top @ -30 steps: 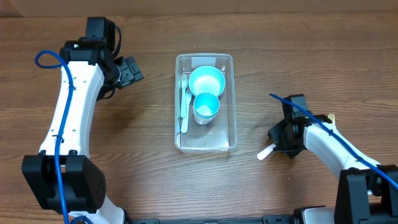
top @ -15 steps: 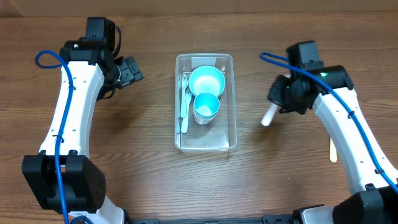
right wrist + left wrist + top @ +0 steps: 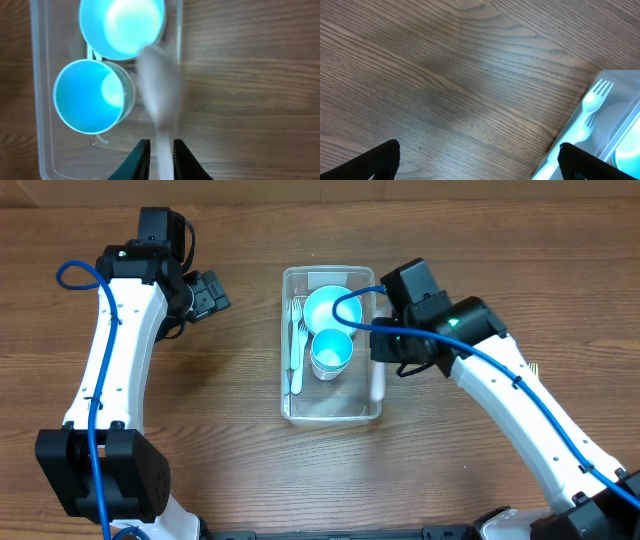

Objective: Pack container
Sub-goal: 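Carry the white spoon into the container's front right and release, then move the right gripper to the yellow fork and grasp it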

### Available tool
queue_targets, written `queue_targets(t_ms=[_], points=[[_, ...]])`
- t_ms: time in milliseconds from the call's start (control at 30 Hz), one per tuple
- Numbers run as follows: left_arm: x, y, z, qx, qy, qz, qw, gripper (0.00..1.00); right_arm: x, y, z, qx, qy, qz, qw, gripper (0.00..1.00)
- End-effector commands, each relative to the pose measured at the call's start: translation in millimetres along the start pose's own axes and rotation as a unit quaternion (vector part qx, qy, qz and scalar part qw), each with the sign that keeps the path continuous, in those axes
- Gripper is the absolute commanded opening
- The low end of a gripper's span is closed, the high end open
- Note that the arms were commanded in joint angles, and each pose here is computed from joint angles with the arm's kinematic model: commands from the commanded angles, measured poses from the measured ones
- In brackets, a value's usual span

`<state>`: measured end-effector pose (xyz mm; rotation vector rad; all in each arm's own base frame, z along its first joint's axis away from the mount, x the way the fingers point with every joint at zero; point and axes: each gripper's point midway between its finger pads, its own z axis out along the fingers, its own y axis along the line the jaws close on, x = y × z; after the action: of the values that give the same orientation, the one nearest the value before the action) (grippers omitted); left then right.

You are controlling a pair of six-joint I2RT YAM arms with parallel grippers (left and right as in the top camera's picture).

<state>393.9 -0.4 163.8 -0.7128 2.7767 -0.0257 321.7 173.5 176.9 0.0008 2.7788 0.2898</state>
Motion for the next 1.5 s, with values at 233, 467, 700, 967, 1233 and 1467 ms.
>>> queue_targets(t_ms=[233, 467, 700, 967, 1233, 1467], points=[[-3.1, -0.7, -3.6, 0.002, -0.008, 0.006, 1.000, 1.00, 6.2, -1.7, 16.9, 0.013, -0.005, -0.011, 1.000, 0.20], [-3.1, -0.7, -3.6, 0.002, -0.008, 0.006, 1.000, 1.00, -2.5, -60.5, 4.3, 0.051, 0.003, 0.064, 0.997, 0.23], [-3.1, -0.7, -3.6, 0.002, -0.008, 0.005, 1.000, 1.00, 6.2, -185.2, -40.6, 0.128, 0.000, 0.237, 0.963, 1.00], [-3.1, -0.8, -3.6, 0.002, -0.008, 0.006, 1.000, 1.00, 34.0, -270.3, -44.9, 0.177, 0.040, 0.312, 0.933, 1.00], [-3.1, -0.8, -3.6, 0.002, -0.008, 0.006, 1.000, 1.00, 23.1, -284.8, -46.5, 0.185, 0.024, 0.243, 0.952, 1.00], [-3.1, -0.7, -3.6, 0.002, -0.008, 0.005, 1.000, 1.00, 21.4, -305.7, -27.6, 0.214, 0.018, 0.225, 0.950, 1.00]])
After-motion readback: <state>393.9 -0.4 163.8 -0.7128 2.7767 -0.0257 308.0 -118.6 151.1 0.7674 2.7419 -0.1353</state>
